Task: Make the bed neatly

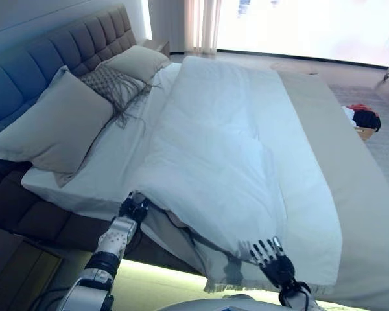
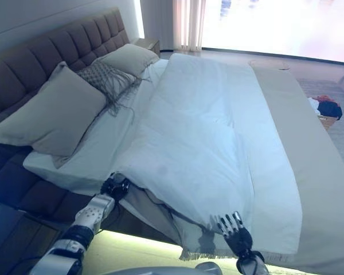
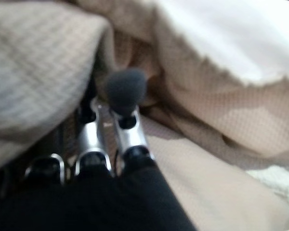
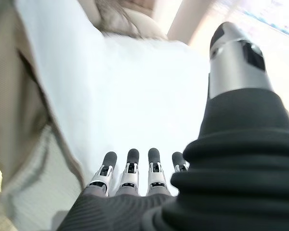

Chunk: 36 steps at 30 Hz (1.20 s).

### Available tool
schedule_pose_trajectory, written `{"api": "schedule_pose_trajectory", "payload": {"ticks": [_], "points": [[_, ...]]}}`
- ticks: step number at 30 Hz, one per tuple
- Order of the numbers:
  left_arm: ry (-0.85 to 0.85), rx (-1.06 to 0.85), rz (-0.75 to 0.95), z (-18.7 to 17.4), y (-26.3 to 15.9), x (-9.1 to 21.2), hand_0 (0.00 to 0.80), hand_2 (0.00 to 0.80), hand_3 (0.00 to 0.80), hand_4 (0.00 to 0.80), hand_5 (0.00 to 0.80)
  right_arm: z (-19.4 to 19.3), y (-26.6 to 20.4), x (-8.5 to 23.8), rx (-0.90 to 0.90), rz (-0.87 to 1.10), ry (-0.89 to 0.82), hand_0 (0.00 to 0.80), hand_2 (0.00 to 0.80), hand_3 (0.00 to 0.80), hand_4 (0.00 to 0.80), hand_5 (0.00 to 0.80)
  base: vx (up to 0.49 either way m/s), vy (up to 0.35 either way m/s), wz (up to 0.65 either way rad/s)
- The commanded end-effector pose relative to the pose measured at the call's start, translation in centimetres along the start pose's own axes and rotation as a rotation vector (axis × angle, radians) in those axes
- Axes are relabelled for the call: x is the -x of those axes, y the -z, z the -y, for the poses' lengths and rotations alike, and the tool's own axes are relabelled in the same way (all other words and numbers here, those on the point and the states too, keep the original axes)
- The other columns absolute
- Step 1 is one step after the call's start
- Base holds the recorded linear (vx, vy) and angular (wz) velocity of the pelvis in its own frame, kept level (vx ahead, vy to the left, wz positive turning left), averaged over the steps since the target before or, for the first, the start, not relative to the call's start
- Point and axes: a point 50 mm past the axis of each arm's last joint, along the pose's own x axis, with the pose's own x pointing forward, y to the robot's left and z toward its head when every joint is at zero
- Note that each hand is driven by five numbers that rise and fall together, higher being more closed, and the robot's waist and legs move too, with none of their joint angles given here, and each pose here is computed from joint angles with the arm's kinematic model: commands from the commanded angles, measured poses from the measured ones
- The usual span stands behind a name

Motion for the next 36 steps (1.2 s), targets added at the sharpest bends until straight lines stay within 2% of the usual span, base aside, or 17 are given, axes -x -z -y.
{"api": "schedule_pose_trajectory", "payload": {"ticks": [1, 7, 10, 14, 17, 22, 24, 30, 36], "points": [[0.187, -0.033, 0.209, 2.1, -6.3, 1.0, 0.800, 0.800, 0.800, 0.800, 0.800, -0.8, -2.5, 0.1, -0.006, 0.128, -0.076, 0.000, 0.000, 0.000, 0.000, 0.000, -0.024, 0.024, -0.19], [0.231, -0.127, 0.203, -0.4, -4.3, 2.2, 0.800, 0.800, 0.800, 0.800, 0.800, -1.0, -4.0, -0.7, 0.032, 0.172, -0.056, 0.000, 0.000, 0.000, 0.000, 0.000, -0.029, 0.080, -0.20], [0.253, -0.185, 0.157, -1.0, -2.6, 2.6, 0.800, 0.800, 0.800, 0.800, 0.800, -2.5, -4.3, -1.5, 0.040, 0.186, -0.111, 0.000, 0.000, 0.000, 0.000, 0.000, -0.051, 0.140, -0.28], [0.285, -0.288, 0.113, -0.7, -2.4, 2.6, 0.800, 0.800, 0.800, 0.800, 0.800, -4.6, -3.8, -2.0, 0.051, 0.199, -0.199, 0.000, 0.000, 0.000, 0.000, 0.000, -0.105, 0.178, -0.15], [0.284, -0.273, 0.108, -0.7, -2.6, 2.6, 0.800, 0.800, 0.800, 0.800, 0.800, -5.4, -2.2, -2.1, 0.008, 0.146, -0.245, 0.000, 0.000, 0.000, 0.000, 0.000, -0.140, 0.162, -0.25], [0.298, -0.287, 0.130, -0.4, -1.6, 2.9, 0.800, 0.800, 0.800, 0.800, 0.800, -3.9, -0.1, -1.1, 0.010, 0.071, -0.256, 0.000, 0.000, 0.000, 0.000, 0.000, -0.063, -0.026, -0.21], [0.302, -0.236, 0.133, -0.1, -1.2, 2.7, 0.800, 0.800, 0.800, 0.800, 0.800, -3.8, 0.3, -1.4, 0.022, 0.055, -0.234, 0.000, 0.000, 0.000, 0.000, 0.000, -0.055, -0.165, 0.06], [0.273, -0.218, 0.098, -1.6, -0.9, 2.7, 0.800, 0.800, 0.800, 0.800, 0.800, -4.1, -2.3, -1.3, 0.121, 0.105, -0.186, 0.000, 0.000, 0.000, 0.000, 0.000, -0.009, -0.016, 0.10], [0.276, -0.187, 0.077, -1.5, 0.7, 2.5, 0.800, 0.800, 0.800, 0.800, 0.800, -3.4, -2.8, -0.9, 0.056, 0.109, -0.178, 0.000, 0.000, 0.000, 0.000, 0.000, 0.053, 0.413, 0.00]]}}
